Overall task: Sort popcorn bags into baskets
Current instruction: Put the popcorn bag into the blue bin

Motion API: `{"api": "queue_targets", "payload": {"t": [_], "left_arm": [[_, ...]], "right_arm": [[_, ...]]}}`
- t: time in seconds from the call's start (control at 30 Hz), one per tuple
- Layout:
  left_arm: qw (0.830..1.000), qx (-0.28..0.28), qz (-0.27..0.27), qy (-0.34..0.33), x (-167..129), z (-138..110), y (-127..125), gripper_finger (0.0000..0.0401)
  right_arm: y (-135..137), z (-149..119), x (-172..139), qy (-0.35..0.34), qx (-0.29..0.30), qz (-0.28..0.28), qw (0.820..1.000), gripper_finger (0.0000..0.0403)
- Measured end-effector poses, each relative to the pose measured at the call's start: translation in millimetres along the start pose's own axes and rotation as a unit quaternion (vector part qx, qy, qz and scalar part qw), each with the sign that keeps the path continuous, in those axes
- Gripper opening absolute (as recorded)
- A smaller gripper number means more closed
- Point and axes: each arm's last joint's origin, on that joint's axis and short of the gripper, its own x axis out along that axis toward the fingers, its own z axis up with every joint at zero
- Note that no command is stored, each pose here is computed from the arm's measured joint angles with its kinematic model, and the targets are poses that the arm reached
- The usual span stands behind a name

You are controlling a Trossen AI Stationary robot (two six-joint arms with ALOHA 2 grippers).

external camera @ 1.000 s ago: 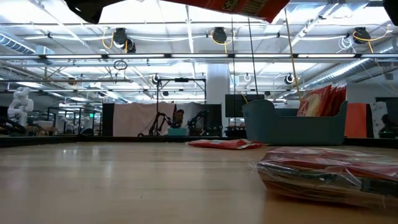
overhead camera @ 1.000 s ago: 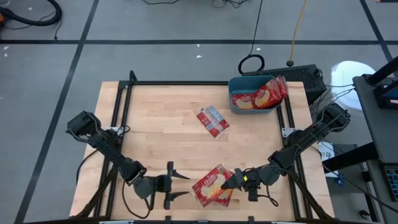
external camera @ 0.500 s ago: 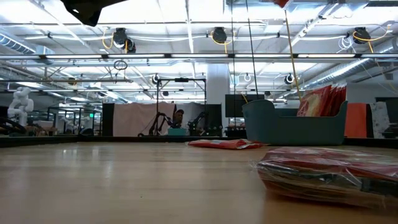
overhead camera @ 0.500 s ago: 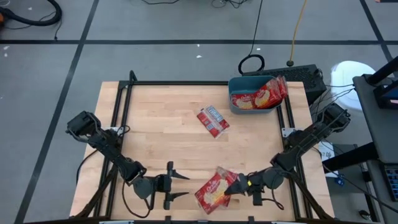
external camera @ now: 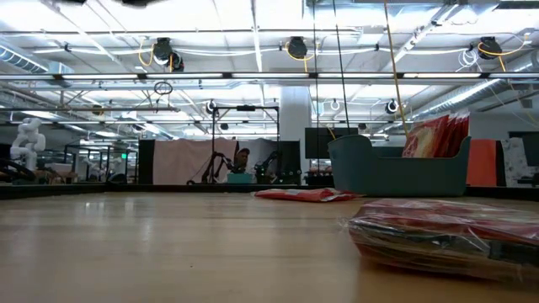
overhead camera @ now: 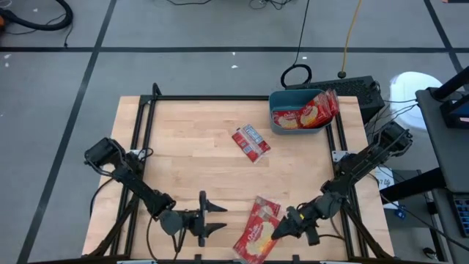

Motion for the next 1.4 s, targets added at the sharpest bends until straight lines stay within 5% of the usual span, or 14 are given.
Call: {"api": "queue_targets", "payload": {"t": [0.27,0.47,1.07,1.2,1.4], "left_arm": [[0.993,0.071,0.035,-0.09,1,19,9,0.0275],[0.987,0.066,0.028,-0.146,5,26,19,0.0291],[0.978,0.052,-0.048,-0.197,18,22,31,0.0226],[0.984,0.045,-0.066,-0.162,25,13,34,0.0215],[0.984,0.016,-0.036,-0.174,30,14,45,0.0203]], "right_arm": [[14,-17,1,-0.03,0.017,-0.11,0.993,0.0006],[21,-35,18,-0.037,0.025,-0.155,0.987,0.0006],[21,-76,23,-0.091,0.024,-0.151,0.984,0.0006],[17,-78,22,-0.097,0.015,-0.151,0.984,0.0006],[14,-82,21,-0.089,0.021,-0.159,0.983,0.0006]]}}
